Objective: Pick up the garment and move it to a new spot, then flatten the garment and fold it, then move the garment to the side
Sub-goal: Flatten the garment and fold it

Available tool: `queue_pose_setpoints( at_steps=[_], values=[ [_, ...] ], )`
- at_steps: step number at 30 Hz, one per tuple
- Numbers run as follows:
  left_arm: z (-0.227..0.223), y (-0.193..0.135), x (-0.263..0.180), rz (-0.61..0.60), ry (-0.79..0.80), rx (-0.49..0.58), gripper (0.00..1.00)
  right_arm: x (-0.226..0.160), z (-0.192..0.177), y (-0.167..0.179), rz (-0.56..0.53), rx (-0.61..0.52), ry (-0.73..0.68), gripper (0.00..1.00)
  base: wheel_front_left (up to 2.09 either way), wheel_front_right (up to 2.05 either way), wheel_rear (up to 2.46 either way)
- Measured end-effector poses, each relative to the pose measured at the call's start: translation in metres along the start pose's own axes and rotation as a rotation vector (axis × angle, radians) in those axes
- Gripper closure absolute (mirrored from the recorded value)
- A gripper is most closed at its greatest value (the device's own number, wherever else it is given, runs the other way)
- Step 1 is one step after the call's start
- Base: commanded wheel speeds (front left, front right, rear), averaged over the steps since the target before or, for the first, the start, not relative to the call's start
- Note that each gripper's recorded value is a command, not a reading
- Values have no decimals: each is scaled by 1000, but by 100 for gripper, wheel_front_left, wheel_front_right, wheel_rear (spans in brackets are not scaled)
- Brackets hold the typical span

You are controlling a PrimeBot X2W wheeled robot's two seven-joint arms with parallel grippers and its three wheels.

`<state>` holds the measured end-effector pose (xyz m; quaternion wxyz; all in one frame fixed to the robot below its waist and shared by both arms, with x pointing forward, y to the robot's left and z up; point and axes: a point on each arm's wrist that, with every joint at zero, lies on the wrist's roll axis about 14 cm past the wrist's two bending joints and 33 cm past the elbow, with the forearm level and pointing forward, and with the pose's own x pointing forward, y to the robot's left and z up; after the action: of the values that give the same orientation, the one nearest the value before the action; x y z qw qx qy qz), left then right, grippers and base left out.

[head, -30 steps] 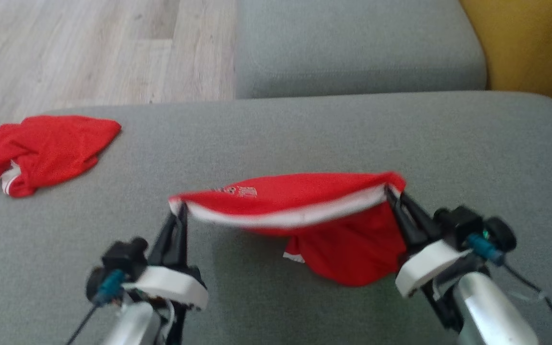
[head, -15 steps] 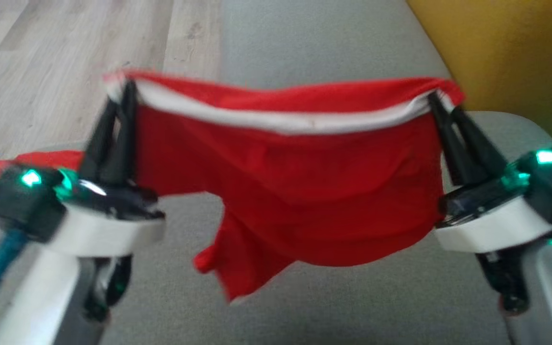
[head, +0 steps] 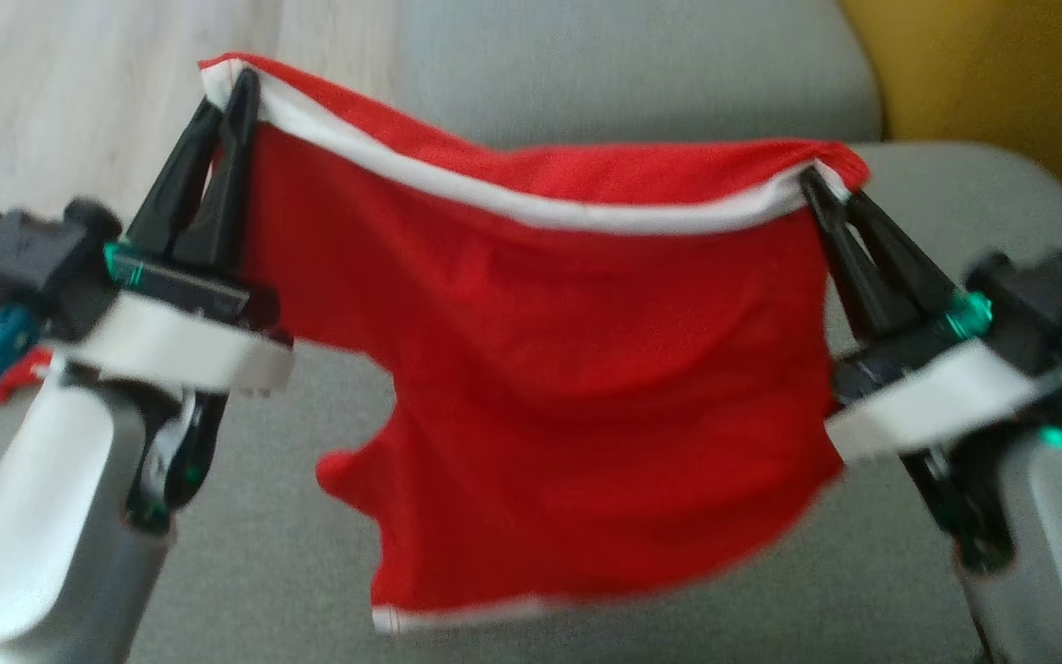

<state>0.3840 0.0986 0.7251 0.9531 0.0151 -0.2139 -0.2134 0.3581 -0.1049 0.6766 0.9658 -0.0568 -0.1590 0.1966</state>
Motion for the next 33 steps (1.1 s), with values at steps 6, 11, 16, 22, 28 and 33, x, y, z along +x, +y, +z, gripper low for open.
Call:
queue_pose_setpoints(
  at_steps=[6,11,16,22,28,33],
  values=[
    [-61,25,45,12,124,-38,100,61,-44,-16,21,6,74,100,0,0,0],
    [-52,56,118,40,9,5,100,139,-39,-51,-26,-30,-20,100,0,0,0],
    [-55,65,168,52,-97,-19,100,189,-61,-74,-75,-36,-41,100,0,0,0],
    [-175,79,158,116,115,-96,100,204,-166,-70,-67,-3,134,100,0,0,0],
    [-257,66,115,107,291,-154,100,174,-247,-34,-7,65,299,100,0,0,0],
    [-255,56,99,110,275,-212,100,157,-235,-17,2,133,243,100,0,0,0]
  ],
)
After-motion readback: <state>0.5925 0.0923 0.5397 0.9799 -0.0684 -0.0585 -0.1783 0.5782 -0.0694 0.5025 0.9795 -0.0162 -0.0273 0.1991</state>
